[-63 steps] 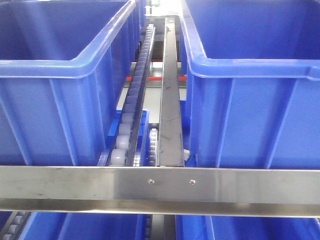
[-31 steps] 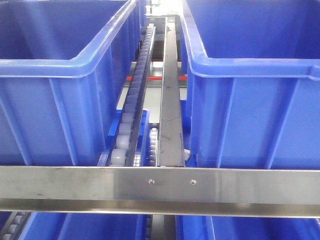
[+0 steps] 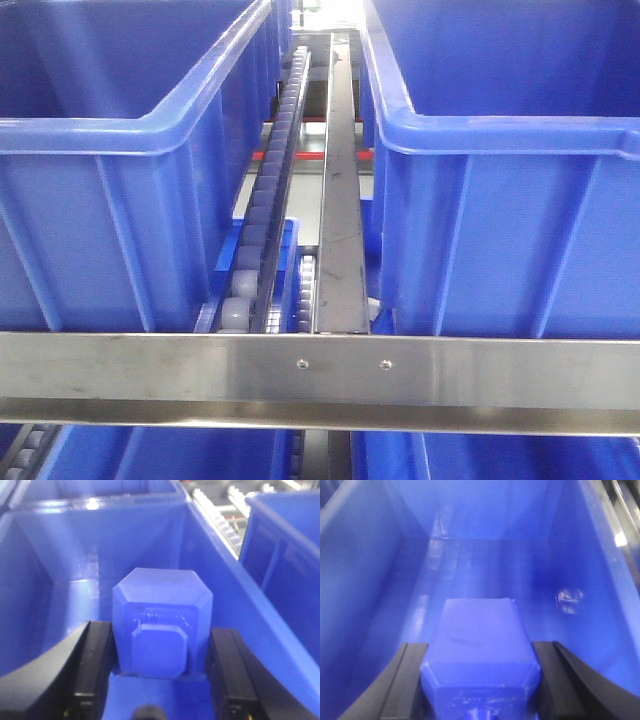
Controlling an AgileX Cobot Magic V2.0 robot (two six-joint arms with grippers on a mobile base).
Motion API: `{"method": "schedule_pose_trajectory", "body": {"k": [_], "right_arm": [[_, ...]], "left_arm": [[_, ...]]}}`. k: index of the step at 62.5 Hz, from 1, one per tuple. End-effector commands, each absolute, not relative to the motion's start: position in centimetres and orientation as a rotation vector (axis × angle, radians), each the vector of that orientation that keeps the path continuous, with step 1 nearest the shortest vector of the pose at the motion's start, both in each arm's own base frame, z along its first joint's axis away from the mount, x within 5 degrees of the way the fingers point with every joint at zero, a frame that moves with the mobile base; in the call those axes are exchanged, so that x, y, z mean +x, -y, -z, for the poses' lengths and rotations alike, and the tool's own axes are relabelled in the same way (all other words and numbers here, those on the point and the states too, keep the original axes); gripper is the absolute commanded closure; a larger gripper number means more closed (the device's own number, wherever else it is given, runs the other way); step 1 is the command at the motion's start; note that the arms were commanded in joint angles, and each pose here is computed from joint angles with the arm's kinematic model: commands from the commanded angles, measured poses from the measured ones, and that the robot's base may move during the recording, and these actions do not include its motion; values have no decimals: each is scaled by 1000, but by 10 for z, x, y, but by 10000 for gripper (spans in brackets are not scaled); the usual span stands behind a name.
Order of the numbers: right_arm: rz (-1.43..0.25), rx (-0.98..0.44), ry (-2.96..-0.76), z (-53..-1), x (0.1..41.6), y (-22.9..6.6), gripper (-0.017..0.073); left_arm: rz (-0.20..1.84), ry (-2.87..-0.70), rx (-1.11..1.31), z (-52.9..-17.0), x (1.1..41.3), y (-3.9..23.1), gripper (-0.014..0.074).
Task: Pick and sort blue part to right shelf
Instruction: 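Lower both held parts into the blue bins on the shelf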
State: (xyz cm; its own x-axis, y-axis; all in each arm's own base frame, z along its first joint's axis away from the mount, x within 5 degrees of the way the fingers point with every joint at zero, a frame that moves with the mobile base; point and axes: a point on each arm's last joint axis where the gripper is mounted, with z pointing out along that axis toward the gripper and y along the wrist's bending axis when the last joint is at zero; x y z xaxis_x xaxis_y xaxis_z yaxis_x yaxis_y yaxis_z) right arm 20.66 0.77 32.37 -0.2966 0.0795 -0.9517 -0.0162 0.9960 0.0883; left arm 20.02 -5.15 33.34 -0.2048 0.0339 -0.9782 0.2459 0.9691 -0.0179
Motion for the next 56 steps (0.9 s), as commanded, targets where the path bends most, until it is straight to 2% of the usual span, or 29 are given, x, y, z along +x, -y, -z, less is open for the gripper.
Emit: {"method": "schedule_pose_trajectory", "body": {"k": [1, 6, 11, 17, 32, 37, 40, 46, 51, 56], "right_arm": [[-83, 50, -1688, -354, 213, -6, 127], [-83, 50, -1685, -355, 214, -6, 55], [-83, 50, -1683, -355, 214, -6, -15], [-84, 49, -1701, -353, 214, -6, -66], [-84, 49, -1709, -352, 214, -6, -65], [-85, 48, -1711, -353, 212, -6, -64], [-86, 47, -1720, -353, 210, -6, -55], [-89, 45, -1739, -354, 205, -6, 40], [-90, 43, -1744, -355, 201, -6, 199], [-91, 42, -1747, -356, 198, -6, 399]], "left_arm": [[210, -1624, 195, -357, 206, 54, 208], [212, -1627, 191, -356, 209, 55, 94], [212, -1630, 192, -355, 210, 55, 44], [211, -1636, 192, -354, 211, 55, 44], [211, -1638, 193, -354, 211, 55, 53], [211, -1626, 193, -355, 210, 55, 92], [211, -1614, 193, -358, 208, 55, 147], [213, -1589, 190, -363, 202, 53, 332], [213, -1567, 186, -368, 197, 51, 484], [199, -1555, 182, -370, 195, 48, 454]]}}
